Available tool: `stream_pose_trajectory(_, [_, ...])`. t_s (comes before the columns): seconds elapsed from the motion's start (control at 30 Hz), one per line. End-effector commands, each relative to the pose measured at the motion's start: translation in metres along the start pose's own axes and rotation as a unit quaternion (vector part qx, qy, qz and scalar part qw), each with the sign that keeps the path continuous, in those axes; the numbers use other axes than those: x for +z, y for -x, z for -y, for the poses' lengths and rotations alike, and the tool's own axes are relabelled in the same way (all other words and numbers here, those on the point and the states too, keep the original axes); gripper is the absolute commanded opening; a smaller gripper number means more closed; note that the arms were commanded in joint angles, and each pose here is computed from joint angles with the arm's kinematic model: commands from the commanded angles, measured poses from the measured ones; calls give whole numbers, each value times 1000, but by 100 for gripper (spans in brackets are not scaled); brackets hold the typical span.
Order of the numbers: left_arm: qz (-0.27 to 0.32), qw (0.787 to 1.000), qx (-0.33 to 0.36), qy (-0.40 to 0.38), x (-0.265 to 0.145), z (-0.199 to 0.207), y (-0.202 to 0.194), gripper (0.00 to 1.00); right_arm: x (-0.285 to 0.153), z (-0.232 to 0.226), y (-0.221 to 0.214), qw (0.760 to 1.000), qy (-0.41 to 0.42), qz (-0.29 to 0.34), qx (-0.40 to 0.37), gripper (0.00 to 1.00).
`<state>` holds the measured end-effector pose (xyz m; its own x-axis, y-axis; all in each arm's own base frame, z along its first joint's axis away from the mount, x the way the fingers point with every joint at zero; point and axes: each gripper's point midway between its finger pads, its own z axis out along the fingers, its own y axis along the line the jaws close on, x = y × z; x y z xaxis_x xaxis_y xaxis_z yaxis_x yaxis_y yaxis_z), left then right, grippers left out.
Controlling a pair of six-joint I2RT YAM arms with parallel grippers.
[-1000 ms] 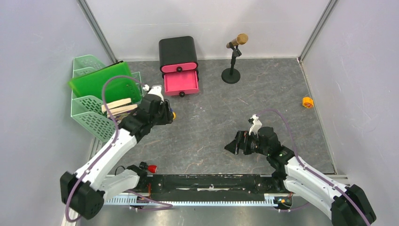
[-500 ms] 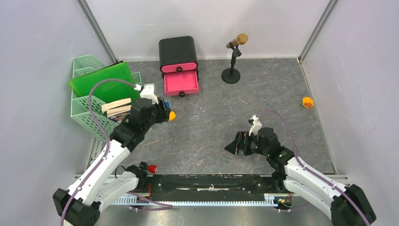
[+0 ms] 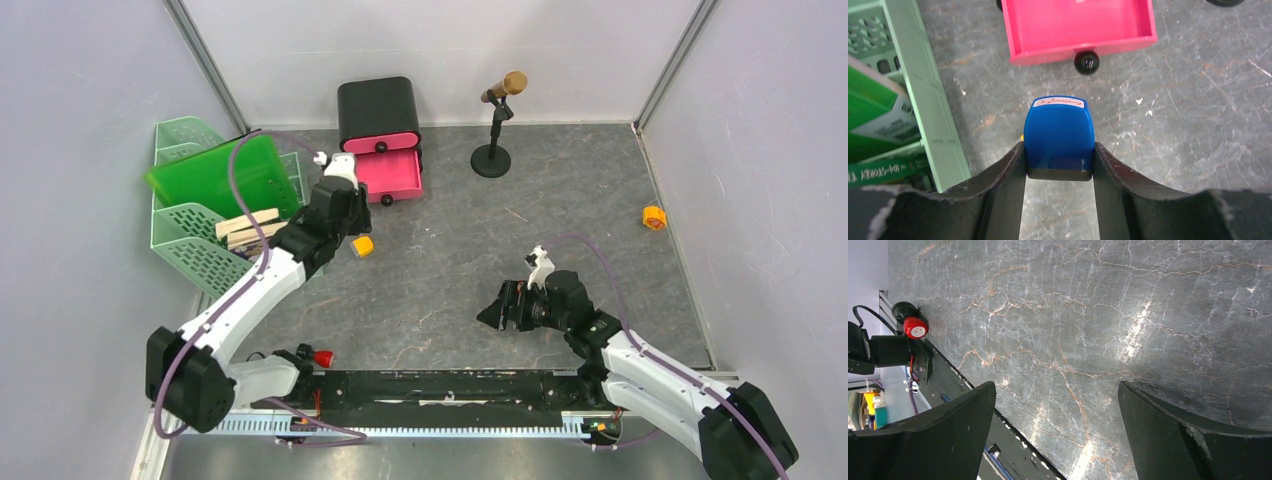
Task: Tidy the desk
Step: Place the stationery in the drawer.
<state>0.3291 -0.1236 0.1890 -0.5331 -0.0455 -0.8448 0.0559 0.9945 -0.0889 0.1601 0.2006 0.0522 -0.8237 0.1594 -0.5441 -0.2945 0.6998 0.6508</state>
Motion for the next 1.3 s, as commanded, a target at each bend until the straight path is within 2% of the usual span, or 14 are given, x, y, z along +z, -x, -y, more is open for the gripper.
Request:
stream_pose_trajectory(0.0, [60,998,12,14,19,6,54,2,3,-2,2,1000,9,4,-4,98])
stream_pose_trajectory(0.23, [45,998,27,31,65,10,80,2,6,2,-4,1000,7,-8,0,98])
stream_pose_trajectory(0.47, [15,998,31,56,115,3,85,2,8,4,-8,1000,4,-22,1,98])
stream_pose_trajectory(0.7, [-35,995,18,87,150,-14,66,2,10,5,-12,999,4,-33,4,98])
stream_pose_trajectory(1.03, [-68,993,18,99,159,-24,40,3,12,5,-14,999,5,-41,3,98])
stream_pose_trajectory(1.1, [-69,992,18,99,159,-25,40,5,12,5,-15,999,5,-41,4,98])
stream_pose_trajectory(1.17, [-69,993,17,97,158,-24,41,12,12,5,-15,999,5,-41,4,98])
stream_pose_trajectory(1.23, [-69,993,17,90,159,-22,41,21,12,5,-14,999,5,-40,4,98])
stream_pose_trajectory(1.27, [-69,994,16,86,158,-20,42,30,12,5,-14,999,5,-40,4,98])
